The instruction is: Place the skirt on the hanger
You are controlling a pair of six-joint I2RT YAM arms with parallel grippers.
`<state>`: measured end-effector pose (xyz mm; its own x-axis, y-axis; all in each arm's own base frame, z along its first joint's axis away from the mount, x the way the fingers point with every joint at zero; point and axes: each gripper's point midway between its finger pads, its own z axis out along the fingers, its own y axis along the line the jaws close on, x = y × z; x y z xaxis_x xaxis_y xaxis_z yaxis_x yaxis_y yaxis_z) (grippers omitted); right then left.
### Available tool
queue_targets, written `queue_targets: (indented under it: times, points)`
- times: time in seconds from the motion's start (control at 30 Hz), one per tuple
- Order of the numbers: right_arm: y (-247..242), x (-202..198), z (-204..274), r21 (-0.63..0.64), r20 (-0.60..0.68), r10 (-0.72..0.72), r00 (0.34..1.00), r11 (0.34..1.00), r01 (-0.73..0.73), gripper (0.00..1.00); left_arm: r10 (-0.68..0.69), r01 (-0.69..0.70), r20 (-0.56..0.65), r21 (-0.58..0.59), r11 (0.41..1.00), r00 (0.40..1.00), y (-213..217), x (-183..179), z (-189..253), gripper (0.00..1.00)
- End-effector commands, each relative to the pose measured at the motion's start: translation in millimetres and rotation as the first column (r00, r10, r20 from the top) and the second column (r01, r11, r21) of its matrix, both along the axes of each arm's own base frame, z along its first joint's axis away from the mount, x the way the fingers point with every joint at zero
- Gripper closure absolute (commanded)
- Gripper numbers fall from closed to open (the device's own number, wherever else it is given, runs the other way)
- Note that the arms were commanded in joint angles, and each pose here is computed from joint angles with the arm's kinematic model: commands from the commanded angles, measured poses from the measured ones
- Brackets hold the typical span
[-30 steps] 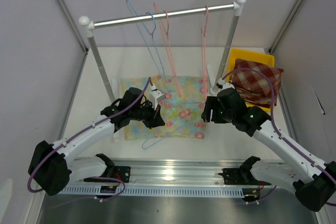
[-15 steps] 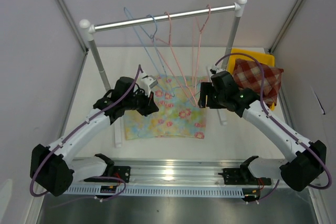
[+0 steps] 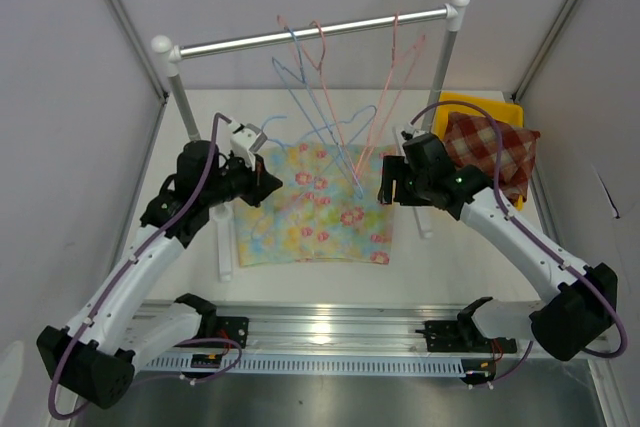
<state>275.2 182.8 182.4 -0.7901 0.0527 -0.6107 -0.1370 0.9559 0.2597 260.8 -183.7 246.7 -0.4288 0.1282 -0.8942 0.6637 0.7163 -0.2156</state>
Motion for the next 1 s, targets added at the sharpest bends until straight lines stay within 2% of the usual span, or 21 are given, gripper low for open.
queue_targets:
  times: [0.0, 0.2, 0.33, 0.47, 0.6, 0.63, 0.73, 0.87, 0.97]
  points:
    - [1.3, 11.6, 11.6, 0.023, 0.043, -0.003, 0.999, 1.000, 0.002, 0.28, 0.012, -0.007, 0.098, -0.044, 0.999, 0.995, 2.2, -1.3, 35.5, 1.00]
    - [-28.2, 18.0, -3.3, -0.035, 0.013, -0.100, 0.995, 0.994, 0.100, 0.27, 0.118, -0.118, 0.037, 0.009, 0.993, 0.992, 23.3, -7.8, 23.9, 1.00]
    - [-42.1, 20.4, -11.5, -0.019, -0.001, -0.132, 0.991, 0.991, 0.132, 0.27, 0.209, -0.209, 0.009, -0.027, 0.978, 0.978, 37.6, -22.0, 19.8, 1.00]
    - [-47.6, 23.6, -19.9, -0.020, -0.020, -0.144, 0.989, 0.990, 0.143, 0.27, 0.307, -0.307, -0.052, 0.009, 0.952, 0.950, 57.0, -35.1, 2.1, 1.00]
    - [-53.1, 34.3, -30.0, -0.027, -0.039, -0.169, 0.985, 0.985, 0.168, 0.27, 0.467, -0.460, -0.112, 0.083, 0.884, 0.877, 83.6, -36.7, -19.1, 1.00]
    - [-54.6, 38.1, -35.4, -0.033, -0.053, -0.178, 0.983, 0.984, 0.177, 0.27, 0.544, -0.533, -0.110, 0.116, 0.838, 0.832, 97.5, -33.9, -22.5, 1.00]
    - [-55.8, 50.5, -39.5, -0.038, -0.058, -0.189, 0.980, 0.982, 0.187, 0.27, 0.618, -0.600, -0.126, 0.155, 0.785, 0.776, 109.4, -26.5, -29.3, 1.00]
    - [-64.3, 77.6, -55.9, -0.047, -0.095, -0.222, 0.970, 0.975, 0.218, 0.27, 0.644, -0.623, -0.154, 0.167, 0.764, 0.749, 113.1, -8.7, -36.1, 1.00]
    - [-65.1, 107.1, -47.3, -0.032, -0.066, -0.224, 0.972, 0.974, 0.223, 0.27, 0.664, -0.641, -0.156, 0.176, 0.747, 0.731, 121.7, 9.7, -40.0, 1.00]
